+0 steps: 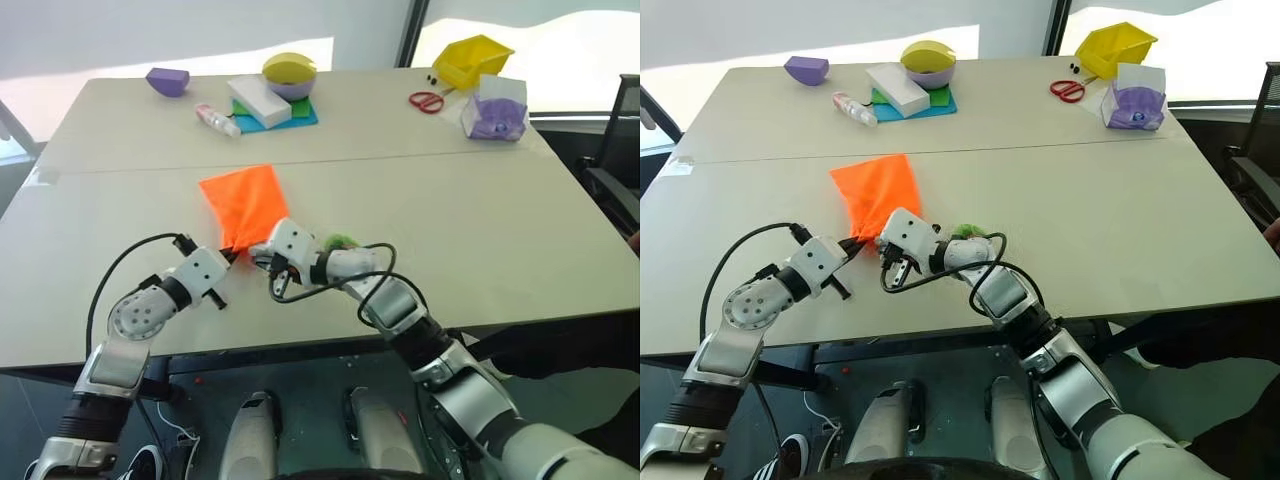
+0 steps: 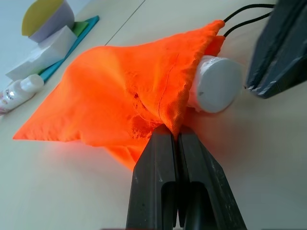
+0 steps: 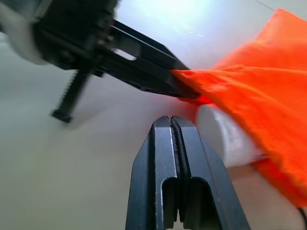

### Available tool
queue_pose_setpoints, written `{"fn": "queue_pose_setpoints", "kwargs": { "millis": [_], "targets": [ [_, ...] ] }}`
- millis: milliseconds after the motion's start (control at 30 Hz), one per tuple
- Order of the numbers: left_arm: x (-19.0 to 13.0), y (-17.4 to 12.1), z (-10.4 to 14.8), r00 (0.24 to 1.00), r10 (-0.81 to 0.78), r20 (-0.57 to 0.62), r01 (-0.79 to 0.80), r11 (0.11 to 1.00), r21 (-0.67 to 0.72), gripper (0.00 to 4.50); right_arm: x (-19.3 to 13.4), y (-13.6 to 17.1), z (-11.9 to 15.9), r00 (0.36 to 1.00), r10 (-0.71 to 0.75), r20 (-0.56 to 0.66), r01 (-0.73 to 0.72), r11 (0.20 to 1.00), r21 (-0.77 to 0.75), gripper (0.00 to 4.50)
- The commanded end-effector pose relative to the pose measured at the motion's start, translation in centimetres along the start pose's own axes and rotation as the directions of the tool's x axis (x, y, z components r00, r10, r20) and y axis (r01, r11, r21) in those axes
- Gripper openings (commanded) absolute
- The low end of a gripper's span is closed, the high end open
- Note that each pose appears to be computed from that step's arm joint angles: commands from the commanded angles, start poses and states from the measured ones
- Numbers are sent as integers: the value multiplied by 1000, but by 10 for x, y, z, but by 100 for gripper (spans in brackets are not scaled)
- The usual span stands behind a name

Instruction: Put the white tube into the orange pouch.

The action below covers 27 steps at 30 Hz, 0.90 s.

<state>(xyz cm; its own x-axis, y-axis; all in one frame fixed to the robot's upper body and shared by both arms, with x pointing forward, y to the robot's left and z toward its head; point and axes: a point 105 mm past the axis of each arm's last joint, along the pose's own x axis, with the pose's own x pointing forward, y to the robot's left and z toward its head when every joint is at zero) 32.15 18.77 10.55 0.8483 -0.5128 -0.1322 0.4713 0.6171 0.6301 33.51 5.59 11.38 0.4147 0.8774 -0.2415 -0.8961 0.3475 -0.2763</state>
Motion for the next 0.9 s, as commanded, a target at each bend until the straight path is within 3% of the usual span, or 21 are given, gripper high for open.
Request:
{"fn": "queue_pose_setpoints", "kwargs": {
  "millis": [33,333,633,900],
  "targets": [
    [-1,3,9,1000,12,27,-12,1000,25,0,1,-10,16,997,-51,50,52,998,-26,3],
    [2,0,12,999,-19,41,18,1000,9,0,-12,-37,4,987,-157,-23,149,966,-209,3],
    [-3,-5,10,997,-66,35,65,998,23,0,-5,-41,11,976,-215,33,217,967,-130,3],
    [-5,-4,9,998,-56,32,56,998,15,0,-3,-39,14,971,-235,44,239,954,-179,3]
  ]
}}
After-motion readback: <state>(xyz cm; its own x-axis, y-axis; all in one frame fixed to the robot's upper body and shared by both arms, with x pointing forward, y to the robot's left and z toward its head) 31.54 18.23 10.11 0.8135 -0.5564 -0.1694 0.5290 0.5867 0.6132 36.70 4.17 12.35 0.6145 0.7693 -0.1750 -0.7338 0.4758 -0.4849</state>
